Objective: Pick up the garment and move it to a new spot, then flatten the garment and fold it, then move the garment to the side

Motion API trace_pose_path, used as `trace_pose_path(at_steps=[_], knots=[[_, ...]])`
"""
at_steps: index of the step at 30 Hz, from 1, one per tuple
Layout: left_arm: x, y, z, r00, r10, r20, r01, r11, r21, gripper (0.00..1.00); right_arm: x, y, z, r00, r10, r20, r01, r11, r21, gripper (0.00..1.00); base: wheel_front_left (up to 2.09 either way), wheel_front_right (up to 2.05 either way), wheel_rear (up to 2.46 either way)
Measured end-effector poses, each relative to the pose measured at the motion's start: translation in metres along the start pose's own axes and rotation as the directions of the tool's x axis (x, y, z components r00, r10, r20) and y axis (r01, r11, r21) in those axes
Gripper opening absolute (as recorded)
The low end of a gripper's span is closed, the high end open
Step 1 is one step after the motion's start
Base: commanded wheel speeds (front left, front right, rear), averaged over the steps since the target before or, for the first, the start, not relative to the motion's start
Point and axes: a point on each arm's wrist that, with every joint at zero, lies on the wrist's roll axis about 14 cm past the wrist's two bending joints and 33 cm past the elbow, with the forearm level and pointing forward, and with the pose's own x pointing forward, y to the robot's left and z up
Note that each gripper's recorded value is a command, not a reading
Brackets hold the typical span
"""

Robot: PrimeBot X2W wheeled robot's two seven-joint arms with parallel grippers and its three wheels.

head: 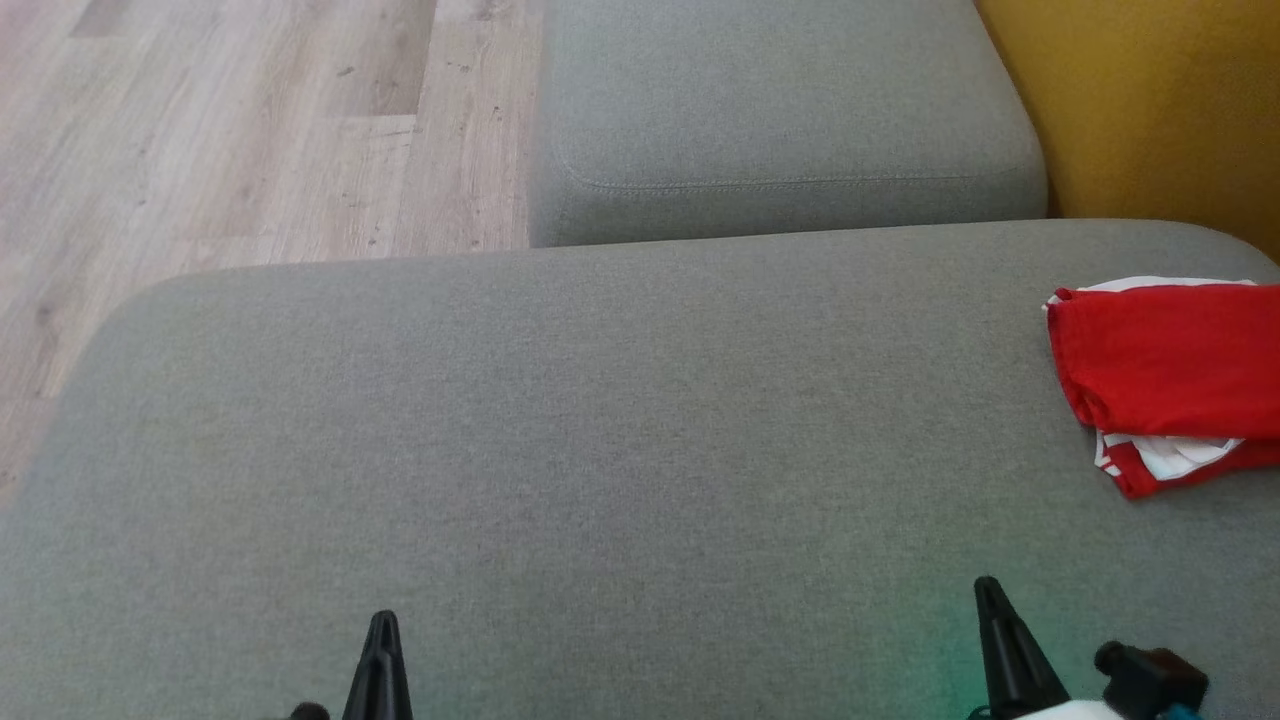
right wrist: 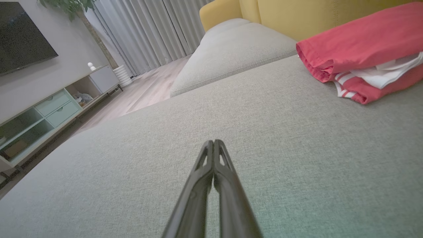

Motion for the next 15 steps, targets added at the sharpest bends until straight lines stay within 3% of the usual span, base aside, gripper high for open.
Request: trace_pose_path(at_steps=[15], knots=[[0.011,0.008,0.002,0.999,0.02,-0.027,-0.024,0.985,-0.17,0.0,0.01,-0.009,0.012,0.999,-0.041,0.024,0.036,0.985,0.166,0.0,0.0,0.0,0.0]])
